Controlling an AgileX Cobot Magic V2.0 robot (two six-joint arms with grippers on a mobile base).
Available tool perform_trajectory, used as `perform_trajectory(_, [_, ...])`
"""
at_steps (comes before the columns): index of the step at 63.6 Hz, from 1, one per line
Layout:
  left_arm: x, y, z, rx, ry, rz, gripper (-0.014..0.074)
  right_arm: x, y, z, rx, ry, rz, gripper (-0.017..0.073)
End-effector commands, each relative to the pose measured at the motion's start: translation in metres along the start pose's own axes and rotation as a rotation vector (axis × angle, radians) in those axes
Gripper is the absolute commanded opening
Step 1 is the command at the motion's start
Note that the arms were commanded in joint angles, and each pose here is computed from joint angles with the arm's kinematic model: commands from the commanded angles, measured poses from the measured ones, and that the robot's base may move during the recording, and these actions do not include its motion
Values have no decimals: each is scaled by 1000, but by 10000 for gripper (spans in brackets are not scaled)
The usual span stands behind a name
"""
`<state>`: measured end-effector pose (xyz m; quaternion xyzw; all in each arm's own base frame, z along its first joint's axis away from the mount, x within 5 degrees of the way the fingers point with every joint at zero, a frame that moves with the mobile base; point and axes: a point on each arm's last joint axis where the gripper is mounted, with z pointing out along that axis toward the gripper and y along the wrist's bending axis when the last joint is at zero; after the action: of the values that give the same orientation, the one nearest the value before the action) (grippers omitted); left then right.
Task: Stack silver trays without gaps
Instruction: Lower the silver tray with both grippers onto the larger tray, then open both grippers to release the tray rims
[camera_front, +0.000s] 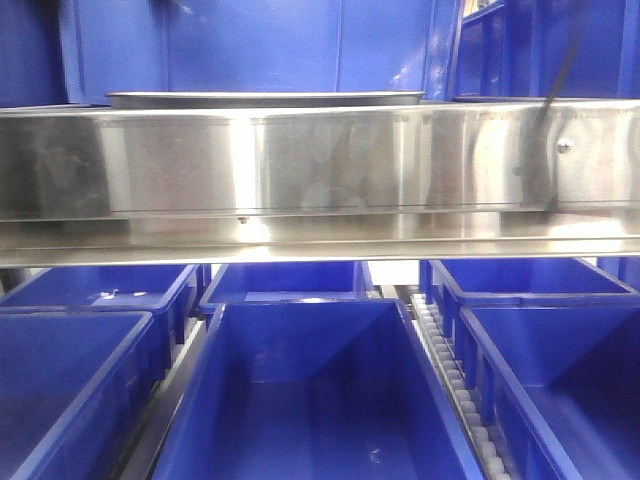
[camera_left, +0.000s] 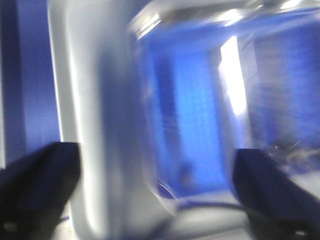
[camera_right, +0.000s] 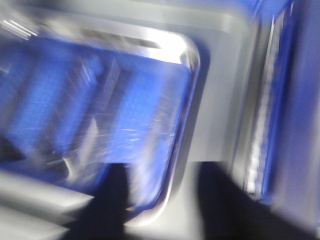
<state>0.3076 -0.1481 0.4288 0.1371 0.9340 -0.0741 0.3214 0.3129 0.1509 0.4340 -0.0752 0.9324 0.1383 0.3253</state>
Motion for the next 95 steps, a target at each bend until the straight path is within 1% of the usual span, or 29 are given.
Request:
perform_trajectory(1, [4, -6, -55, 43, -203, 32, 239, 4, -3, -53, -24, -154, -32, 122])
perform_trajectory(5, [16, -10, -66, 69, -244, 46, 151, 17, -5, -67, -31, -176, -46, 85])
perform_trajectory(8, [27, -12, -75, 89, -282, 57, 70, 28, -6, -75, -38, -193, -66, 66])
perform_trajectory(12, [43, -13, -89, 116, -339, 70, -8, 44, -10, -84, -47, -220, -86, 56])
perform_trajectory(15, [54, -13, -95, 135, -368, 72, -49, 58, -12, -85, -56, -231, -98, 56])
perform_trajectory(24, [99, -12, -103, 196, -454, 103, -47, 108, -27, -96, -79, -315, -108, 56])
perform_trajectory(29, [127, -10, -105, 235, -515, 121, -47, 138, -36, -93, -86, -365, -136, 56])
perform_trajectory(34, [155, -8, -98, 276, -576, 135, -47, 166, -45, -93, -95, -429, -161, 56])
perform_trajectory(45, [206, -1, -88, 366, -721, 135, -47, 219, -62, -84, -106, -548, -212, 56])
perform_trajectory(52, [228, 3, -77, 398, -806, 128, -47, 248, -72, -76, -109, -633, -251, 56])
perform_trajectory(58, [238, 4, -67, 413, -852, 124, -47, 267, -78, -69, -119, -711, -257, 56])
perform_trajectory(65, [242, 4, -61, 417, -860, 124, -47, 278, -82, -64, -125, -745, -256, 56])
perform_trajectory(95, [243, 4, -60, 415, -851, 125, -47, 280, -82, -63, -125, -745, -256, 56])
